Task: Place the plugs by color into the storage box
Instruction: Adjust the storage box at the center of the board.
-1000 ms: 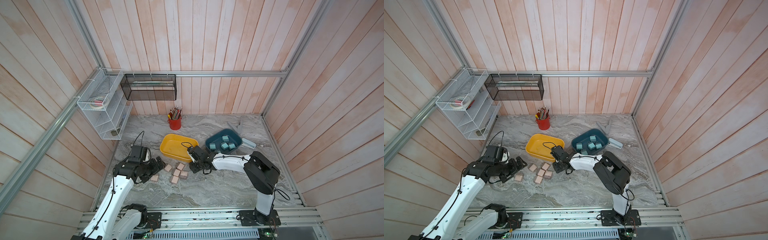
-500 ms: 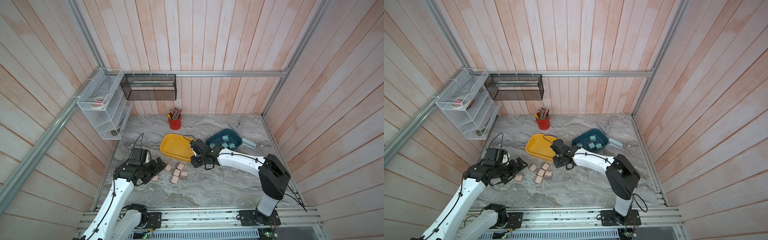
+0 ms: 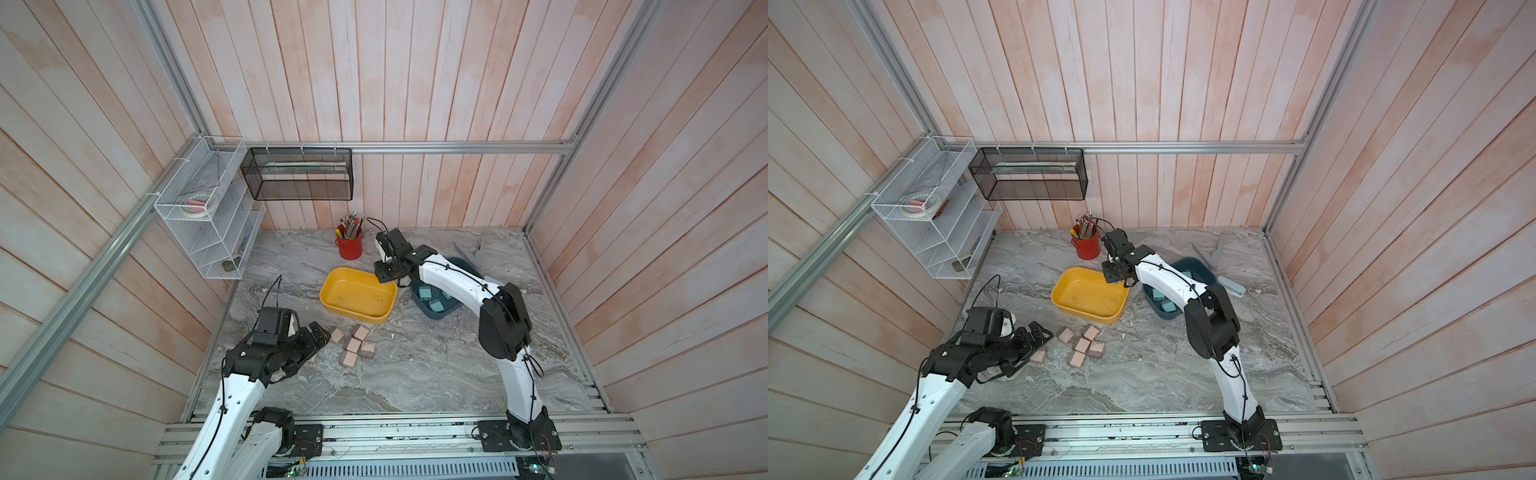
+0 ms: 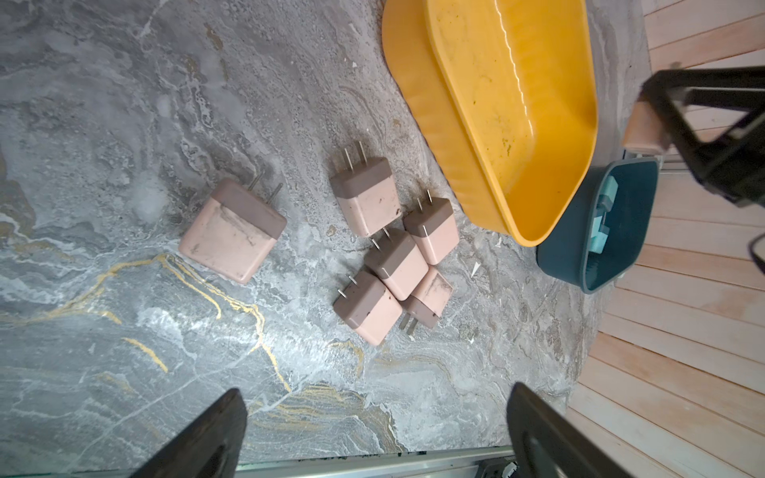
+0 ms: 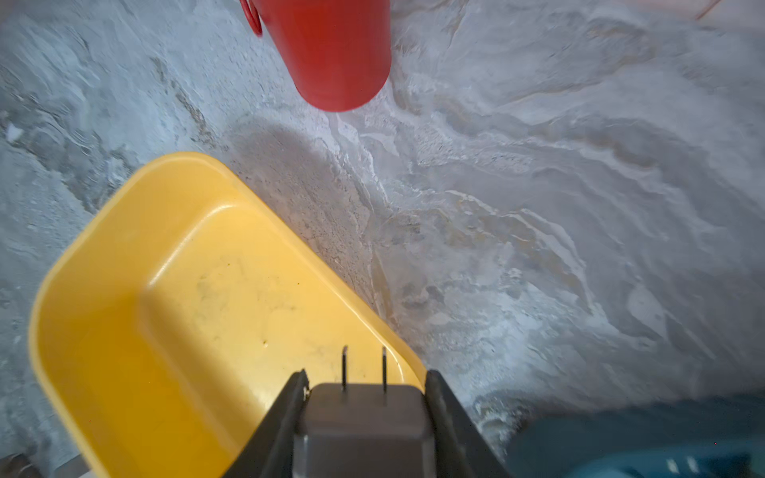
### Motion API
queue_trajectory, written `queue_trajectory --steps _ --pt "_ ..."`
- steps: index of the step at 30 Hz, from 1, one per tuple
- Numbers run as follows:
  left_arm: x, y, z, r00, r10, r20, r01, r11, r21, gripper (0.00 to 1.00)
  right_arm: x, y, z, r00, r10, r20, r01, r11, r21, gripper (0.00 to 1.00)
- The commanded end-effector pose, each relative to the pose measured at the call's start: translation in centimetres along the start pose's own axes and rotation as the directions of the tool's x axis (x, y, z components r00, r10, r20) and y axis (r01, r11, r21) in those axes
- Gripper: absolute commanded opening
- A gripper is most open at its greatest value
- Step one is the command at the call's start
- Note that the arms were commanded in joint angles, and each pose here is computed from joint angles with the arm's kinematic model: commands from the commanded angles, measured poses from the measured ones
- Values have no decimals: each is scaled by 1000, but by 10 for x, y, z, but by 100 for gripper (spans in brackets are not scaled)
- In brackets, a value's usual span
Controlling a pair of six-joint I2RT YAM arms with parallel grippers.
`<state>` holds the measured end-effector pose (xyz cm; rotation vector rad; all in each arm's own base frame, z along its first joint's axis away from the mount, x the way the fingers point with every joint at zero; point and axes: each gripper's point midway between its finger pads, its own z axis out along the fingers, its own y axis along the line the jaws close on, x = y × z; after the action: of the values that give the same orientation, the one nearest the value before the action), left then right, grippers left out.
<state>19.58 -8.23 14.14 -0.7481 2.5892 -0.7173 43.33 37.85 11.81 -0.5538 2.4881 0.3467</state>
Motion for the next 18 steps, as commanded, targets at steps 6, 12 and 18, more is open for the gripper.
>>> queue_trajectory --steps 6,12,18 --pt "2 13 -2 999 -42 13 43 998 -51 100 36 16 35 992 -69 -106 67 997 -27 36" --pt "0 12 -4 999 -37 14 38 997 -62 99 71 7 52 984 -42 -172 42 999 -5 36" --pt "1 13 -1 1000 -30 5 30 997 -66 100 92 -5 51 980 -31 -196 37 999 28 36"
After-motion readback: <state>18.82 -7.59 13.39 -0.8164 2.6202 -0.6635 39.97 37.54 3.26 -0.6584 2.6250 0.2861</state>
